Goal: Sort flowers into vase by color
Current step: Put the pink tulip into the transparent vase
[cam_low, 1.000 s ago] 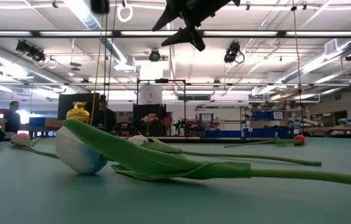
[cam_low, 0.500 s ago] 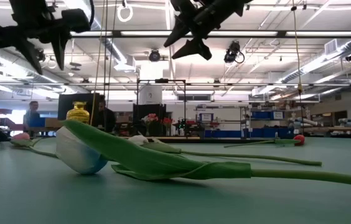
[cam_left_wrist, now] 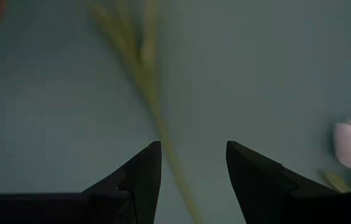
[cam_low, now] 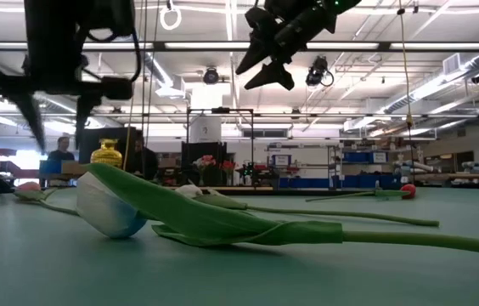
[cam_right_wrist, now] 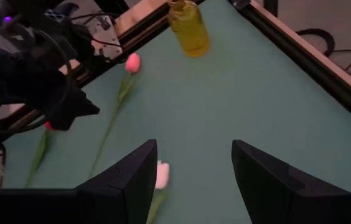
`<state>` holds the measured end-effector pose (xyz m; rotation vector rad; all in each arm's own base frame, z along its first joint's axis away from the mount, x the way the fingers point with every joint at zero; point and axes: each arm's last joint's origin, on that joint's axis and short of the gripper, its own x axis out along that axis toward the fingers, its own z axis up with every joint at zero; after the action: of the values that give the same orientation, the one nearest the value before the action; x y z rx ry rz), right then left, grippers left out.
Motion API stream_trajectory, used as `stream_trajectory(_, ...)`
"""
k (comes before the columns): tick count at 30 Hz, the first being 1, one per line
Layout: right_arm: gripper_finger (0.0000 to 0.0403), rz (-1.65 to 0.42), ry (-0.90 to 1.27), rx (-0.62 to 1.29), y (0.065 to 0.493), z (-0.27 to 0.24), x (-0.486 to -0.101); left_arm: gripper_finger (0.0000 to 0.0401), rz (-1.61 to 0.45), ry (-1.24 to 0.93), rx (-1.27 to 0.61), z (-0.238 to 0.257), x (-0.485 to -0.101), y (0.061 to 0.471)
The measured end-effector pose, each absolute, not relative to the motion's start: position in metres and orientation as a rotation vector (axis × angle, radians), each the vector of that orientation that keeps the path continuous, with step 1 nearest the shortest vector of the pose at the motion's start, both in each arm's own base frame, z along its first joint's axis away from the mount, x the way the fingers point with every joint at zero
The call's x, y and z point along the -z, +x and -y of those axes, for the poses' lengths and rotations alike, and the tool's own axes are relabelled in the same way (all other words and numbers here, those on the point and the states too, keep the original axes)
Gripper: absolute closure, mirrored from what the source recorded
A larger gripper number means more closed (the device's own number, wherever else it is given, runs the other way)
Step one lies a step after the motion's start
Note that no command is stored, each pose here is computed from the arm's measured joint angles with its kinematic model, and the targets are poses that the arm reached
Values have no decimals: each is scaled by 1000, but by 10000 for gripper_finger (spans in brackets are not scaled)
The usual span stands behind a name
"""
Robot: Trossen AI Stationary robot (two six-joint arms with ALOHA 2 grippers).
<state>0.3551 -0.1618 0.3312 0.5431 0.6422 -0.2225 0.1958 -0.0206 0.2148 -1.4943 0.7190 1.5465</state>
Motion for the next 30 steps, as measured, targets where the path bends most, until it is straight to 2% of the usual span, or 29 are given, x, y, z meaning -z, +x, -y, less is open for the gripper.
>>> stream_trajectory(5, 189, -659, 542, 214, 348, 173, -330, 216, -726, -1552, -1623, 21, -187, 188)
stream_trajectory(12, 189, -690, 542, 219, 340, 182, -327, 216, -675, -1677, -1569, 12, -145, 181)
stream_trajectory(20, 189, -742, 535, 218, 335, 183, -323, 223, -685, -1693, -1584, 5, -141, 178)
stream_trajectory(24, 190, -743, 537, 220, 335, 183, -323, 259, -709, -1673, -1600, 5, -141, 176)
stream_trajectory(30, 198, -742, 537, 223, 335, 183, -323, 350, -726, -1641, -1635, 5, -140, 172)
